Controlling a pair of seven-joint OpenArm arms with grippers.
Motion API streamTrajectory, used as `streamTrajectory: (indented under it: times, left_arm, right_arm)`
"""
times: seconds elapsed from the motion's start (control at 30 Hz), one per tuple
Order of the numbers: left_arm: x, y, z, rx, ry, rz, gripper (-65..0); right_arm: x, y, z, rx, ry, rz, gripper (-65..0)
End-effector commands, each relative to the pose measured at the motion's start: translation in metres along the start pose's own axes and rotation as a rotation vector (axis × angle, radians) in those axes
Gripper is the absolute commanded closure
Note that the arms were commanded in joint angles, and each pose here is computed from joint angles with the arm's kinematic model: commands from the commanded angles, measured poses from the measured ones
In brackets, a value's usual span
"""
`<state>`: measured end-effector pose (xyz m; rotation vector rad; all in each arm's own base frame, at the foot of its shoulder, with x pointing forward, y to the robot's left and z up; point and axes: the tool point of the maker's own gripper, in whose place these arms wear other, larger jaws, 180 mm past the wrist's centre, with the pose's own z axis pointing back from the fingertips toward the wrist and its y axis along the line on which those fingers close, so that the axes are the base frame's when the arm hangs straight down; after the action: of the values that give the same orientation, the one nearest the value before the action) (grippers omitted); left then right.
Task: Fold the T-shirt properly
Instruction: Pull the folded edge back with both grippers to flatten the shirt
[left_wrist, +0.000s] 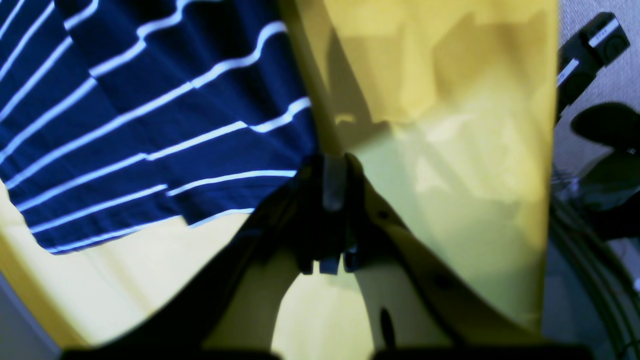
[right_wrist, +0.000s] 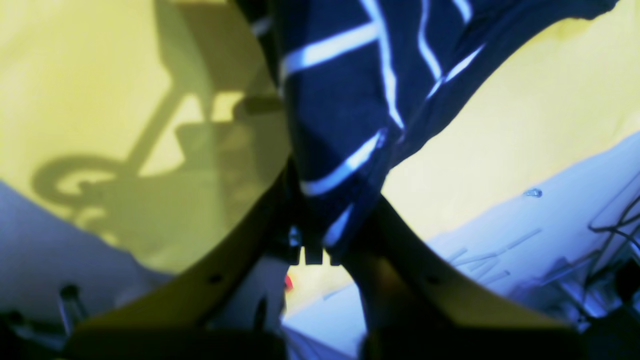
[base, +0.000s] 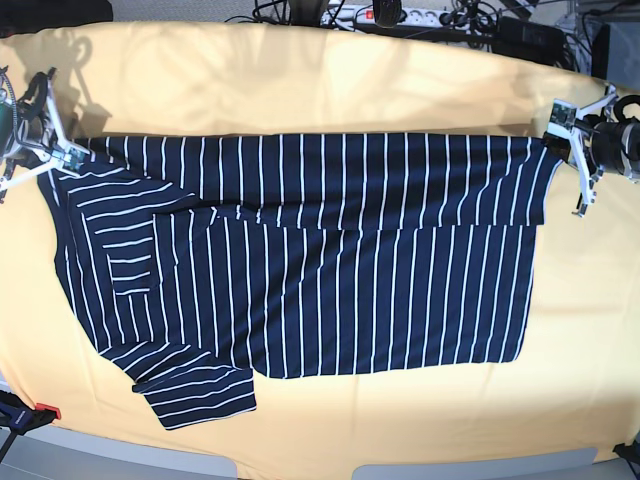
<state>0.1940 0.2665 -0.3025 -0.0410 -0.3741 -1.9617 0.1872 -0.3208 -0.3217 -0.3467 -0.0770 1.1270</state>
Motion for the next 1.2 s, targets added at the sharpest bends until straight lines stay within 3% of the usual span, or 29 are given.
streamTrajectory:
  times: [0.0,0.3,0.57,0.7,1.0,1.17]
  left_arm:
    - [-0.008,0.003,0.013,0.001,0.029,-0.019,0.0]
    - [-0.006,0.000,0.018,-0.012,0.010,-0.020,0.0]
    - [0.010,-0.001,0.018,-0.015,-0.079,-0.019,0.0]
    - [0.023,-0.004,0.018,-0.024,-0.150,-0.019,0.0]
    - [0.040,-0.053,0.006,-0.173,-0.238,-0.057,0.0]
    - [0.042,-0.057,0.004,-0.186,-0.244,-0.052,0.0]
  right_arm:
    - [-0.006,-0.012,0.008,-0.023,0.030,0.019,0.0]
    - [-0.020,0.006,0.024,0.139,0.080,0.070,0.0]
    - [-0.037,0.011,0.044,0.239,0.149,0.146,0.0]
    - [-0.038,0.028,0.049,0.336,0.151,0.151,0.0]
    - [-0.042,0.053,0.060,0.490,0.166,0.153,0.0]
    - [-0.042,0.054,0.061,0.496,0.163,0.151,0.0]
